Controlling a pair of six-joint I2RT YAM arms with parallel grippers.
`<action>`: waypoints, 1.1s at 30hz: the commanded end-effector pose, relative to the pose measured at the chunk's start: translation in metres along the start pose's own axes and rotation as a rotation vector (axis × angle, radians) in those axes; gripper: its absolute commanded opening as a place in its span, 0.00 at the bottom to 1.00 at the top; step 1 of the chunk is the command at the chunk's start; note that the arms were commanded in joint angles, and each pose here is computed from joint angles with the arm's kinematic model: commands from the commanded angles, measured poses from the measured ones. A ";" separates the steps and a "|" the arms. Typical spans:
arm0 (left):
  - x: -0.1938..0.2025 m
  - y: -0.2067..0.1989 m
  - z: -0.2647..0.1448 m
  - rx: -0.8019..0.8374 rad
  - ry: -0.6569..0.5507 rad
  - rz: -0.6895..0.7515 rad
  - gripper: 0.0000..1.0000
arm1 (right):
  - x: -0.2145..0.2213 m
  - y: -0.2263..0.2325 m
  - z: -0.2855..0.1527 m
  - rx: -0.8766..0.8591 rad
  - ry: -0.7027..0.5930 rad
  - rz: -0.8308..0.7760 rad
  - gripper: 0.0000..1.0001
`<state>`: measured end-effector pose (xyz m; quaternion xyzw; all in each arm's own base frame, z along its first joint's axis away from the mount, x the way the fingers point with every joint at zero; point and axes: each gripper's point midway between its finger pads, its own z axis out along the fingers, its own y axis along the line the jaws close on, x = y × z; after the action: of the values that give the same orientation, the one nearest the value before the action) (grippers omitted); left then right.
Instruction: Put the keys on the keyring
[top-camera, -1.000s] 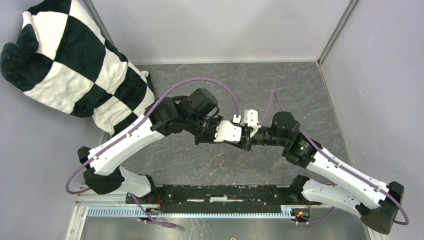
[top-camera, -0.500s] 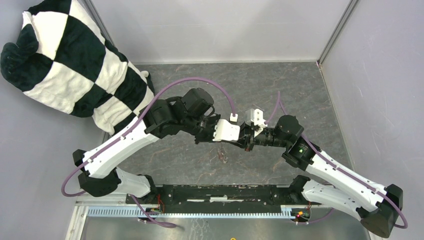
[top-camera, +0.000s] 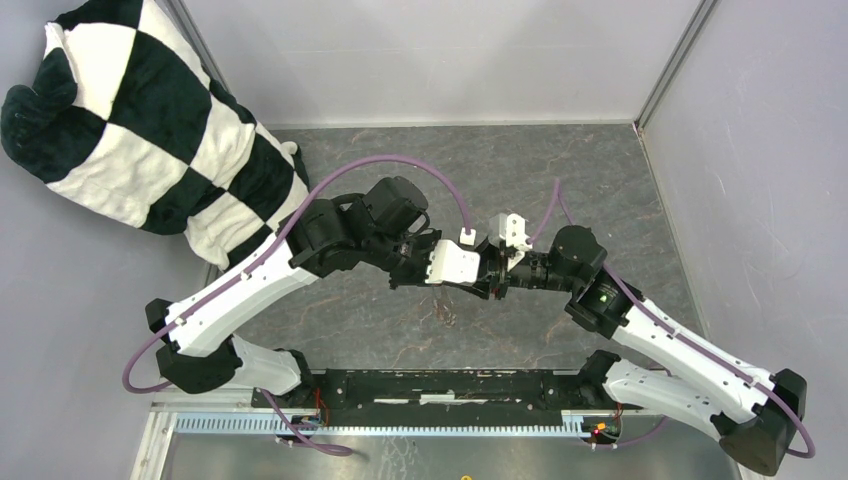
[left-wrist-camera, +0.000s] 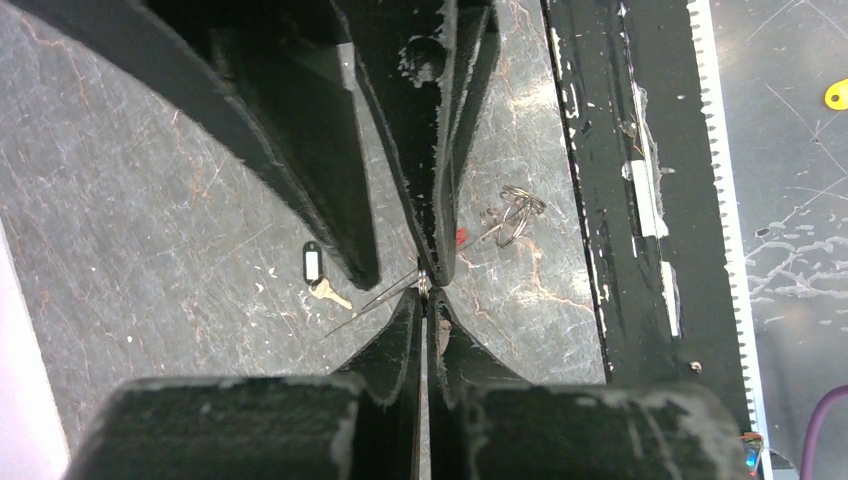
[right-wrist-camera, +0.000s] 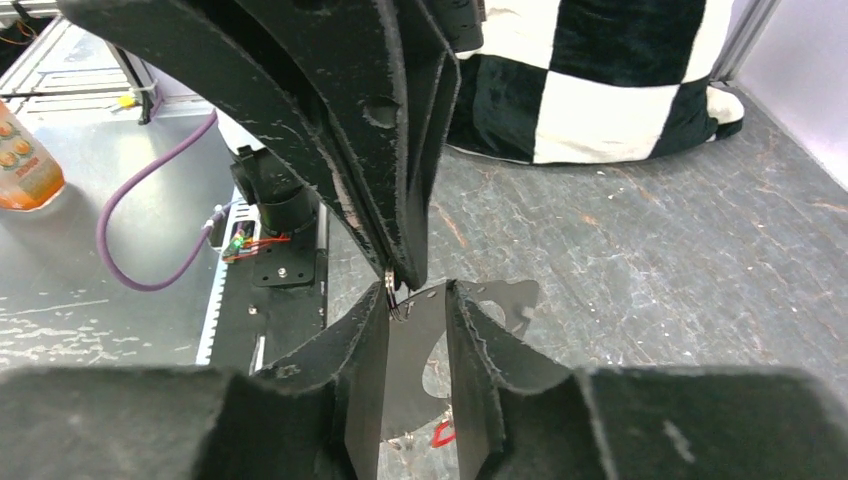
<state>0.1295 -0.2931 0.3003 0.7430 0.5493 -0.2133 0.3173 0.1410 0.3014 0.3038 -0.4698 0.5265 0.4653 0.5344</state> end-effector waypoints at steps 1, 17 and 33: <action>-0.018 -0.007 -0.009 0.007 -0.080 0.022 0.02 | -0.019 -0.009 -0.005 0.047 -0.025 -0.047 0.38; -0.016 -0.008 -0.009 0.011 -0.075 0.021 0.02 | -0.024 0.011 -0.005 -0.095 -0.052 -0.056 0.33; -0.012 -0.009 -0.005 0.018 -0.062 0.016 0.02 | -0.032 0.000 -0.001 -0.054 -0.073 -0.067 0.24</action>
<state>0.1244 -0.2942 0.2967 0.7465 0.5460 -0.2213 0.3092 0.1335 0.2997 0.3009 -0.4926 0.5109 0.4839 0.5120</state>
